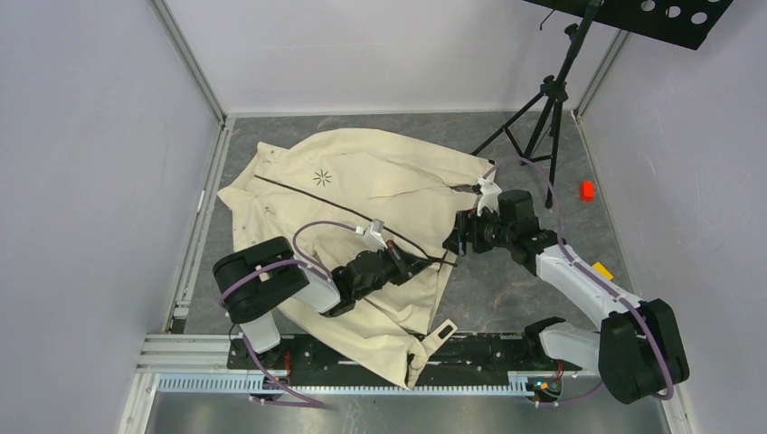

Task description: Zip up the jacket

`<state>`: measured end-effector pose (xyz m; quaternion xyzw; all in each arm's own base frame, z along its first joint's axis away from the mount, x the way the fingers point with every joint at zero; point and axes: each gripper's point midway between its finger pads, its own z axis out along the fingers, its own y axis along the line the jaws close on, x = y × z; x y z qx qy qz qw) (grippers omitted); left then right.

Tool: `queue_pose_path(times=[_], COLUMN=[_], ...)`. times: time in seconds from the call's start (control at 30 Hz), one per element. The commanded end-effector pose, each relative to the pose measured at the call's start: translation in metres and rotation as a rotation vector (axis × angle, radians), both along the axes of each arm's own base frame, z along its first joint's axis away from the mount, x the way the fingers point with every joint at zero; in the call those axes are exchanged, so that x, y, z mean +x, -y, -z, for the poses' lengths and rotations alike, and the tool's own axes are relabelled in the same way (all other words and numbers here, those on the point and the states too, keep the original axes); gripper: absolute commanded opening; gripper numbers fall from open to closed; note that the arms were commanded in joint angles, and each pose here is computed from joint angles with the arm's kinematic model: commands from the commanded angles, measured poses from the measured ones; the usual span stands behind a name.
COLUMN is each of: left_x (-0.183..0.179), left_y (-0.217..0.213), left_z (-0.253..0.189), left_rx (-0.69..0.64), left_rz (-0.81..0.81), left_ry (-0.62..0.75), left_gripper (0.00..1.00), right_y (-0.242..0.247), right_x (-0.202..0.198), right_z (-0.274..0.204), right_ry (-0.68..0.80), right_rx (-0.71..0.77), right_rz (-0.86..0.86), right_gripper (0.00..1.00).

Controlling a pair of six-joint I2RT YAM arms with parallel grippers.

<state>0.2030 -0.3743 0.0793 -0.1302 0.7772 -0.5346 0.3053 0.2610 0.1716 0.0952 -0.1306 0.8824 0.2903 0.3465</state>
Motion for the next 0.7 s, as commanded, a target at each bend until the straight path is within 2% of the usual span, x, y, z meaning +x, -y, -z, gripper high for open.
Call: queue_pose_path(times=[0.0,0.23,0.43,0.67], left_x=[-0.004,-0.005,-0.005,-0.006], left_y=[0.011,0.011,0.012,0.013], left_z=[-0.017,-0.019,-0.02,-0.023], left_rx=[-0.058,-0.048,-0.048,-0.052], left_rz=[0.03,0.033,0.033,0.035], left_ry=[0.028,0.042,0.047,0.053], left_gripper=[0.02,0.02,0.02,0.02], right_y=[0.001,-0.011,-0.02,-0.022], right_x=[-0.017,-0.036,-0.047,-0.056], right_z=[-0.001,0.002,0.0,0.007], right_ry=[-0.03,-0.087,-0.118,-0.147], right_rx=[-0.034,0.025,0.062,0.066], right_rz=[-0.068,-0.132,-0.169,-0.183], right_gripper=[0.81,0.76,0.66,0.66])
